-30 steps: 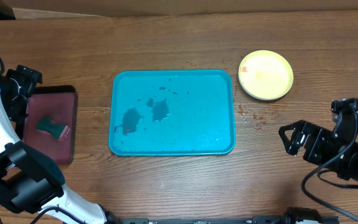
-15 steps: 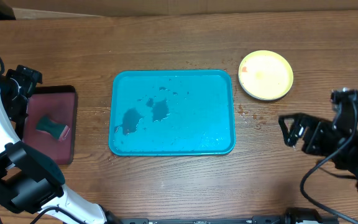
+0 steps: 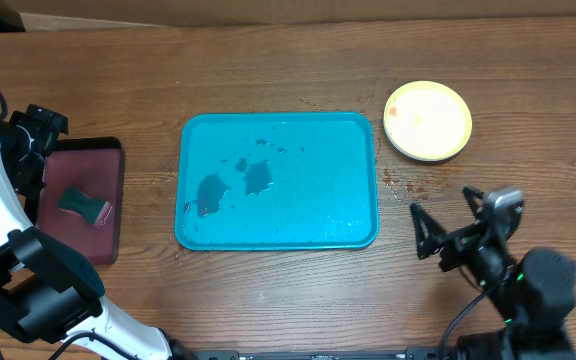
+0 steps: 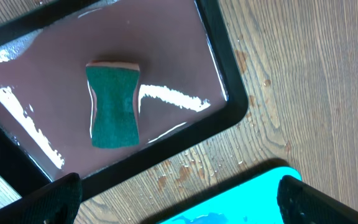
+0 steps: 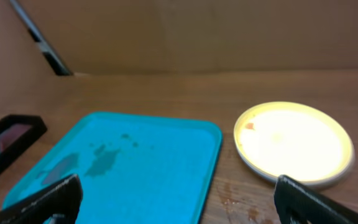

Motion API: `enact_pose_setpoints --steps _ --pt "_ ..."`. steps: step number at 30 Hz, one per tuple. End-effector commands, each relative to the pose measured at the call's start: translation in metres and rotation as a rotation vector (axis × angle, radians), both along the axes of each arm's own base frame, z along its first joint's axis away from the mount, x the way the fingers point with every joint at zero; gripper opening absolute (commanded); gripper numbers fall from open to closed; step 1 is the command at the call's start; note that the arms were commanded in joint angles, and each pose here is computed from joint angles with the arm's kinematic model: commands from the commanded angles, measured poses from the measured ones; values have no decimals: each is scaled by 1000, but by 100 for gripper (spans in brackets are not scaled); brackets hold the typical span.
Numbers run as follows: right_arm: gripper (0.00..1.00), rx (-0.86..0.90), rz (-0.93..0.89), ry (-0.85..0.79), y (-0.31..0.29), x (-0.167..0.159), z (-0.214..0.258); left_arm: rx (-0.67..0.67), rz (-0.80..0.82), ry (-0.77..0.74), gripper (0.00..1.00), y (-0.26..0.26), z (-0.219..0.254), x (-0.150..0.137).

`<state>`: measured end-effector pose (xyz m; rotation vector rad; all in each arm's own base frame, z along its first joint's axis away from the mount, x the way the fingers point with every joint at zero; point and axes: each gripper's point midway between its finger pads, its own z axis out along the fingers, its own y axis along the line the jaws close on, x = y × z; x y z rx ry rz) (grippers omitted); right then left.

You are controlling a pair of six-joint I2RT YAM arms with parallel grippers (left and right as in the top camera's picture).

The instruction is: Clean dirty plates on tray and stack at the side

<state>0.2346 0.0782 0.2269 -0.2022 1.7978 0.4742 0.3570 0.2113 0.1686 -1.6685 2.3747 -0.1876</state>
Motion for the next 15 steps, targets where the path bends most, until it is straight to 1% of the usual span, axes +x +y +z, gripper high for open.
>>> enact_pose_setpoints --steps 1,5,15 --pt "100 5 37 -128 7 -6 -12 16 -7 -21 100 0 9 2" --pt "100 14 23 -254 5 -7 -11 16 -7 -21 100 0 9 2" --pt "100 16 -100 -367 -15 0 -19 16 -7 -21 100 0 9 2"
